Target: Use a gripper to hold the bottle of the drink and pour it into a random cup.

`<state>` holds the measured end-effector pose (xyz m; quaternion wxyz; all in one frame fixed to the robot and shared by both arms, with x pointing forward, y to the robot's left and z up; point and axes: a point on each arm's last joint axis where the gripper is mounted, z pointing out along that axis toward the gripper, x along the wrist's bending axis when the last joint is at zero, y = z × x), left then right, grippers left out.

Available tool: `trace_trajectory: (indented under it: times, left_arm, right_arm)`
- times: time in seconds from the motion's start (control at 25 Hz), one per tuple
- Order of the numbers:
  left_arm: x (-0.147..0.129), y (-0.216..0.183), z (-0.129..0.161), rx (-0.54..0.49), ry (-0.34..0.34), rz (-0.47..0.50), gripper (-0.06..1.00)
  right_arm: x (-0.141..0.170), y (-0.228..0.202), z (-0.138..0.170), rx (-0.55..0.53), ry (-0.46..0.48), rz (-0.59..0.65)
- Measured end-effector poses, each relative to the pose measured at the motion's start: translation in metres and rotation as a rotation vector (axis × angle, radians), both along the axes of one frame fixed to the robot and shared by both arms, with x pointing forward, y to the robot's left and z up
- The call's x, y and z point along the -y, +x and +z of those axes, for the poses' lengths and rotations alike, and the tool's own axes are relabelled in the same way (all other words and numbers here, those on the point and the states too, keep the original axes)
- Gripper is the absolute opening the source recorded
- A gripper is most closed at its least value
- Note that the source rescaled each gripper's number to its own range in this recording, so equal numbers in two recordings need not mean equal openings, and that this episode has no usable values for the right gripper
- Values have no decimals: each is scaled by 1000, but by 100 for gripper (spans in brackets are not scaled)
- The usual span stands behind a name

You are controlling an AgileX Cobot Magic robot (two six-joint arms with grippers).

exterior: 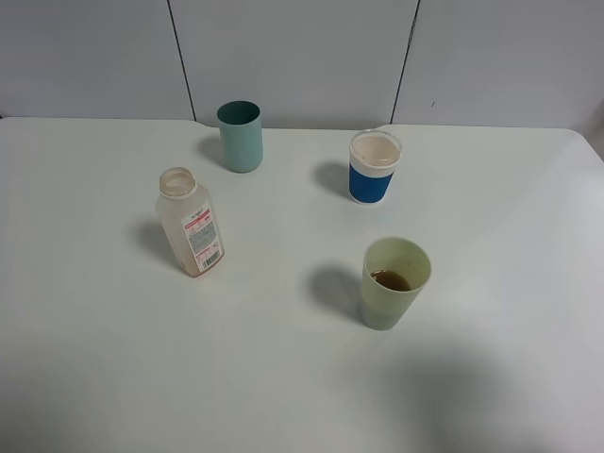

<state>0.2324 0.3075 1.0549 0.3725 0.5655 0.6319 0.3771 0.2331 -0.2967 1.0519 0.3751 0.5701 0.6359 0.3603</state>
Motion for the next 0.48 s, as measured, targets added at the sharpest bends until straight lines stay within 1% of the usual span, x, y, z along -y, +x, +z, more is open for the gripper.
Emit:
trace_trajectory:
  times: [0.48]
  left_arm:
    - [0, 0, 0, 0, 0, 0, 76]
  right_arm:
    - [0, 0, 0, 0, 0, 0]
